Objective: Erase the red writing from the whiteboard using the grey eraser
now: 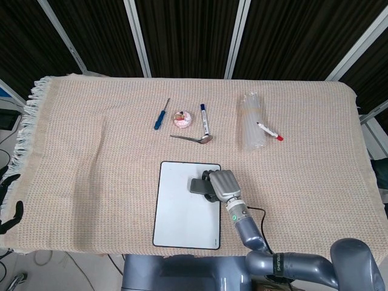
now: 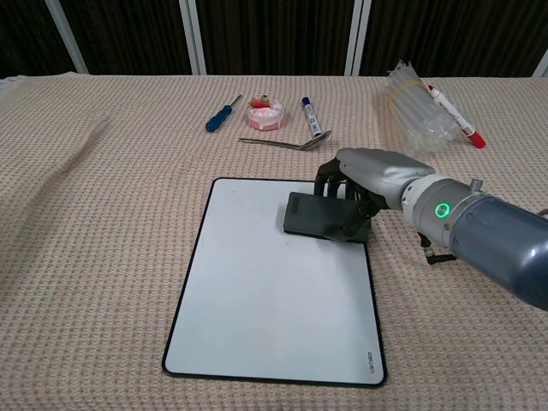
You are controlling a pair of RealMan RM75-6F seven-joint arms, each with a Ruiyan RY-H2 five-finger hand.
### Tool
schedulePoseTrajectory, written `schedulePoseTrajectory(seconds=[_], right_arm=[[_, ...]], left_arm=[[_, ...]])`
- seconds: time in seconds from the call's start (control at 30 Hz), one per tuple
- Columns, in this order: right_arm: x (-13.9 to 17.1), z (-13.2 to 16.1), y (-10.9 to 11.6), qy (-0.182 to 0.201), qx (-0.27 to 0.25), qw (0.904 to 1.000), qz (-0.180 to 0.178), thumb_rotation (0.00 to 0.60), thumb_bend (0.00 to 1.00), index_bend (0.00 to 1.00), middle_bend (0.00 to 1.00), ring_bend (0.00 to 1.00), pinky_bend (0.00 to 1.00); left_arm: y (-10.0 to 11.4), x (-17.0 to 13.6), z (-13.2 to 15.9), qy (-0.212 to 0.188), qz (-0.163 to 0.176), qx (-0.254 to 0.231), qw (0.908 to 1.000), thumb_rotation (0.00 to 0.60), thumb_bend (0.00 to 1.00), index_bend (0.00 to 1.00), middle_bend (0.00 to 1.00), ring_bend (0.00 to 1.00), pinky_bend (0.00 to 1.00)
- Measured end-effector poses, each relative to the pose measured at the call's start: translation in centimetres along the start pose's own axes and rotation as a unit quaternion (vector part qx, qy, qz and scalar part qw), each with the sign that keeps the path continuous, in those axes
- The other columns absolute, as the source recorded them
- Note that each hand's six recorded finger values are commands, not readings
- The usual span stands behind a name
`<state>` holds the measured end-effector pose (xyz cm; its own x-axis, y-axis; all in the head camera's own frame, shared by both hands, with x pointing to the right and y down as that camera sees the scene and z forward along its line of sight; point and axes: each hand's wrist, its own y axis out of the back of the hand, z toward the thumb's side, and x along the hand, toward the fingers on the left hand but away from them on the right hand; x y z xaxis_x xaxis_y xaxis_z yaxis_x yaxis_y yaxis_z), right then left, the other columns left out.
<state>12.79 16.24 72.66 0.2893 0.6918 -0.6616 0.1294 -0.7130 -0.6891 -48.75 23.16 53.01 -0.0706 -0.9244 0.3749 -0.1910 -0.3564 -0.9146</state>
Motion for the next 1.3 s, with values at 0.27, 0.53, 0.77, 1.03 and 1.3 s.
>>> schedulePoseTrajectory(seconds=[0.27,0.53,0.77,1.03,1.3], right_arm=[[0.6,0.8,0.0,0.011,0.007,0.9999,0.003,0.600,0.42,0.52,0.51,0.50,0.52],[2.8,-0.5,0.8,0.015,0.029,0.9994,0.016,0.600,0.42,0.52,0.51,0.50,0.52],[6.2,-2.4,0.4,0.022,0.065,0.9966,0.045,0.600,0.42,0.52,0.50,0.50,0.52],[7.5,-6.0,2.6,0.001,0.078,0.9963,0.037,0.600,0.42,0.52,0.50,0.50,0.52],[7.7,-10.3,3.8,-0.034,0.061,0.9970,0.035,0.600,0.42,0.52,0.48,0.47,0.52]], left_arm=[[0.1,0.0,-0.1,0.000,0.001,0.000,1.0000,0.600,0.49,0.17,0.01,0.00,0.04],[0.0,0.0,0.0,0.000,0.000,0.001,1.0000,0.600,0.49,0.17,0.01,0.00,0.04],[0.0,-0.1,0.0,0.000,0.002,0.002,1.0000,0.600,0.49,0.17,0.01,0.00,0.04],[0.1,-0.1,0.0,-0.001,0.004,0.001,1.0000,0.600,0.49,0.17,0.01,0.00,0.04],[0.1,-0.1,0.0,-0.001,0.005,0.003,1.0000,0.600,0.49,0.17,0.01,0.00,0.04]])
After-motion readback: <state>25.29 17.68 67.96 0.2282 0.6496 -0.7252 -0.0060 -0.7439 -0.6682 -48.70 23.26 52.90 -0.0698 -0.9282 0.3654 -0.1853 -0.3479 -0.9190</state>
